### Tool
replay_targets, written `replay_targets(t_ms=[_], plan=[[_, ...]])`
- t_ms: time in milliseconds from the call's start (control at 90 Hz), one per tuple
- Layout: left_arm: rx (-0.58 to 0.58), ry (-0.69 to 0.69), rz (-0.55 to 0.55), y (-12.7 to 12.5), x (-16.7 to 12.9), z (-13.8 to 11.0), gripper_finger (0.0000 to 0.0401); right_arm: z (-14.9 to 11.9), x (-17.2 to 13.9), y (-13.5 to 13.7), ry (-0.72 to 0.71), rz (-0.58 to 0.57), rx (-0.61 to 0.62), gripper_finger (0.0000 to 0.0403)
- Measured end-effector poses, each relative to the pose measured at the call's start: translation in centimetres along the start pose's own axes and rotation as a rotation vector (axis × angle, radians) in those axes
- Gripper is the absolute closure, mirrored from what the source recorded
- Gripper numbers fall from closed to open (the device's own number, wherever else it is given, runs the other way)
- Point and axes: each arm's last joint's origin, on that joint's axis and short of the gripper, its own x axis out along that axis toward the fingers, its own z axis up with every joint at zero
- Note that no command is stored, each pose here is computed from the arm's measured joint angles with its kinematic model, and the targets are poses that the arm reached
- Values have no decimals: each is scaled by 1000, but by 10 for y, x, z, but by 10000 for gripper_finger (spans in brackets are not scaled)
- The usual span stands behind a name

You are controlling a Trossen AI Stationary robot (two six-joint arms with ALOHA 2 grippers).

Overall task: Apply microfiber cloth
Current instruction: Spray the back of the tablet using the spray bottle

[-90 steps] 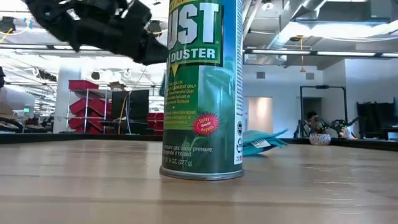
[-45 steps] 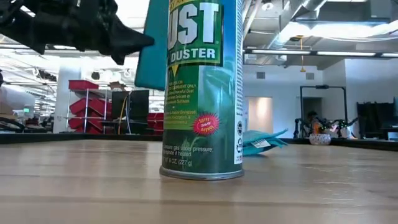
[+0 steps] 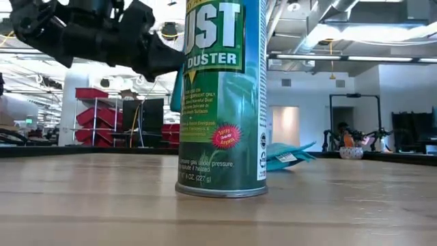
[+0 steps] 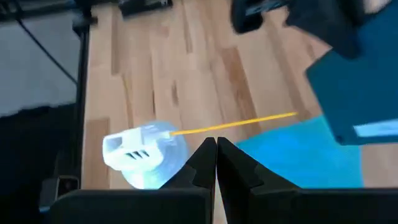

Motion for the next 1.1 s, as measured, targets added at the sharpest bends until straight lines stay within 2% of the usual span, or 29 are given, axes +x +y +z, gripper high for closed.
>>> replay_targets(t_ms=[178, 522, 678, 789, 1100], plan=[[2, -79, -27, -6, -3, 9, 397, 12, -3, 7, 23, 7, -2, 403], [55, -51, 0, -23, -11, 3, 397, 15, 11, 14, 100, 36, 34, 403], [21, -42, 70, -18, -21, -12, 397, 20, 5, 14, 67, 49, 44, 403], [-26, -101, 53, -17, -27, -12, 397, 21, 7, 12, 70, 45, 48, 403], [-64, -114, 48, -17, -30, -15, 397, 24, 8, 8, 67, 38, 60, 403]])
